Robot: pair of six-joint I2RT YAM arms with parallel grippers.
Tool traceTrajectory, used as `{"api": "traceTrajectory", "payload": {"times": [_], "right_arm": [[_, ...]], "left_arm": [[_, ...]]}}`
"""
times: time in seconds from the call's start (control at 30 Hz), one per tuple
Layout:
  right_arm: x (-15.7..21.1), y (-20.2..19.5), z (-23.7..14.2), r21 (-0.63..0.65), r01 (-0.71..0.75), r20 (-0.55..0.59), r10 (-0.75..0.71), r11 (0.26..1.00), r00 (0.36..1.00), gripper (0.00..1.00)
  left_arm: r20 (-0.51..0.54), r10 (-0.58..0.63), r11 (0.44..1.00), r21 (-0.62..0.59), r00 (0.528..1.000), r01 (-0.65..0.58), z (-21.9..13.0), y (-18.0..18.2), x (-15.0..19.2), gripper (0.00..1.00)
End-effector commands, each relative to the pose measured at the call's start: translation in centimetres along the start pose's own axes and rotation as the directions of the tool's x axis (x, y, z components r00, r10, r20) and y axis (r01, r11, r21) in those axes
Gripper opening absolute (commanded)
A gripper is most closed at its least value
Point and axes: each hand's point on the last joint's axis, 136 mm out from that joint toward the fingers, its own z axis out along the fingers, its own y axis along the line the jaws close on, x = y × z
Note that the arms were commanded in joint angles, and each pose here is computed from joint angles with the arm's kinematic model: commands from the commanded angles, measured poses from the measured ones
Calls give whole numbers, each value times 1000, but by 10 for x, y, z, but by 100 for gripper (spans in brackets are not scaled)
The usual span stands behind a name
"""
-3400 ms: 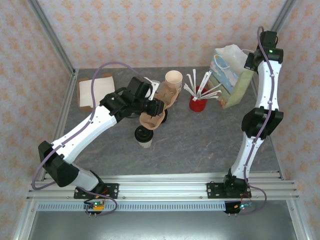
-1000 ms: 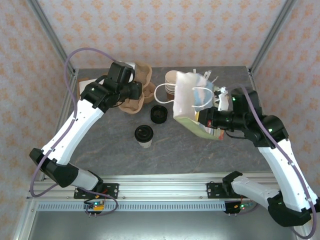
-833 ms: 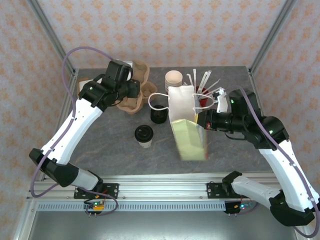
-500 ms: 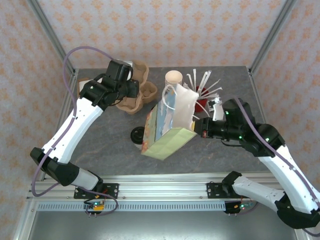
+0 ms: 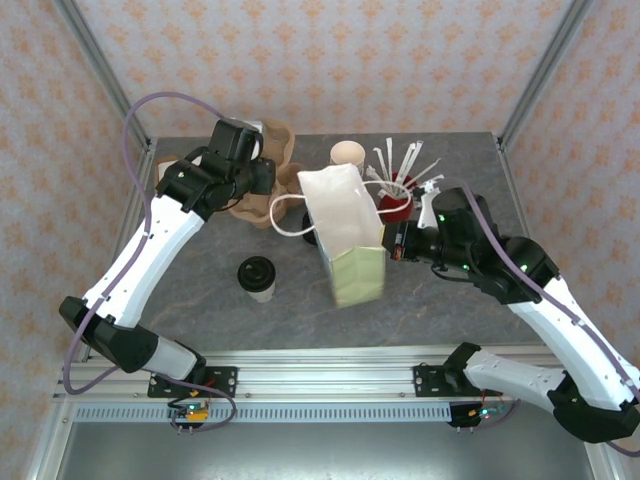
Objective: Pack the takeout coffee
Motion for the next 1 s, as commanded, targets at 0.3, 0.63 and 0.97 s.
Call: {"api": "traceTrajectory", "payload": {"times": [0.3, 0.63, 0.97], "right_arm": [[-1, -22, 15, 85, -40, 53, 36, 996, 998, 0], [22, -23, 44, 63, -98, 16, 98, 993, 995, 0], [33, 0, 49, 8, -103, 18, 103, 995, 995, 0]], "left_arm": [[34, 3, 1000, -16, 999, -2, -12, 10, -4, 34], [33, 5, 1000, -12, 999, -5, -10, 8, -4, 34], [40, 6, 1000, -11, 999, -6, -13, 8, -9, 34]]}}
